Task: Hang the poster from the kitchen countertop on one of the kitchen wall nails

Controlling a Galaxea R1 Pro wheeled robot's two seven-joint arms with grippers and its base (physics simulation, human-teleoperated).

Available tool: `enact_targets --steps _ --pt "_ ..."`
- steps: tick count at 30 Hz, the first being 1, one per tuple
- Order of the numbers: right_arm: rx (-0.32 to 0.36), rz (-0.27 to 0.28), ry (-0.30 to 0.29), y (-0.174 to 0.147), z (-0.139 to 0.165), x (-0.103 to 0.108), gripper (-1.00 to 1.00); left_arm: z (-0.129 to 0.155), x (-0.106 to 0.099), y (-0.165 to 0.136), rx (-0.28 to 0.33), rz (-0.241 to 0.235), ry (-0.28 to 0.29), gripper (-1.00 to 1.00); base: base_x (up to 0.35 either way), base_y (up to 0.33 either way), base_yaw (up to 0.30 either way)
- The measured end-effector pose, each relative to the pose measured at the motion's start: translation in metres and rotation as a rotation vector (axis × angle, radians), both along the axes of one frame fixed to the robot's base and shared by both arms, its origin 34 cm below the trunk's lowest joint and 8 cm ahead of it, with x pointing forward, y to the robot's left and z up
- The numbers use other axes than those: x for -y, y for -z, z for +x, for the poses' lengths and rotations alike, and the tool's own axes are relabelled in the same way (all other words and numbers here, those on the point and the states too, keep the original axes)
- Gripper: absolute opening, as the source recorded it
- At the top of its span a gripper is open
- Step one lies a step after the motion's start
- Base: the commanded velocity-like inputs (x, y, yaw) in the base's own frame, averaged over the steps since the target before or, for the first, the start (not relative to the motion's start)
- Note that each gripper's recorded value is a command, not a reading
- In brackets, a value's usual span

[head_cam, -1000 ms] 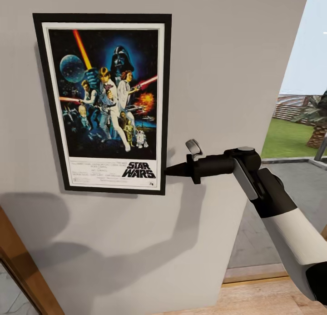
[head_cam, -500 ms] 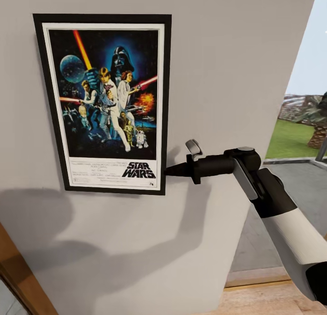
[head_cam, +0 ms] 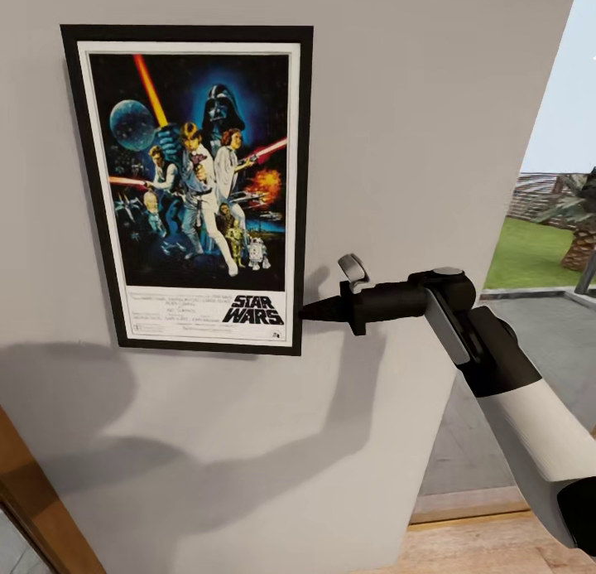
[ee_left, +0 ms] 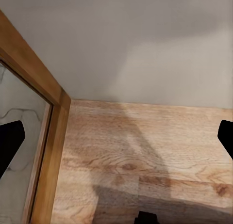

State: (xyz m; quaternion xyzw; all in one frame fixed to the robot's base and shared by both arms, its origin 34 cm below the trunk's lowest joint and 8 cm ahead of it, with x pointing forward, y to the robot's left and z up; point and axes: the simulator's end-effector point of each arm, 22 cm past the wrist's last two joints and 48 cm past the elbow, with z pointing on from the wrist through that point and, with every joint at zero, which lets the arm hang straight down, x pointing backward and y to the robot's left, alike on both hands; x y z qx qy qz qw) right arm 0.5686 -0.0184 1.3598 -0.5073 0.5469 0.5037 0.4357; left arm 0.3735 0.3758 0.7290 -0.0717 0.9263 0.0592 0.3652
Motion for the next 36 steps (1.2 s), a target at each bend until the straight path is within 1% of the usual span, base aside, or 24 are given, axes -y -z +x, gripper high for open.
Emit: enact_targets --steps 8,36 --pt "-0.001 0.000 0.002 0.0002 0.0005 0.0001 -1.00 -0.0002 0.0001 0.0002 0.000 0.000 0.000 1.00 0.076 0.000 0.000" --pt "-0.004 -0.001 0.005 0.0027 0.0020 0.0002 -1.00 0.0007 0.0017 -0.0003 0.003 -0.002 0.000 1.00 0.001 0.000 0.000"
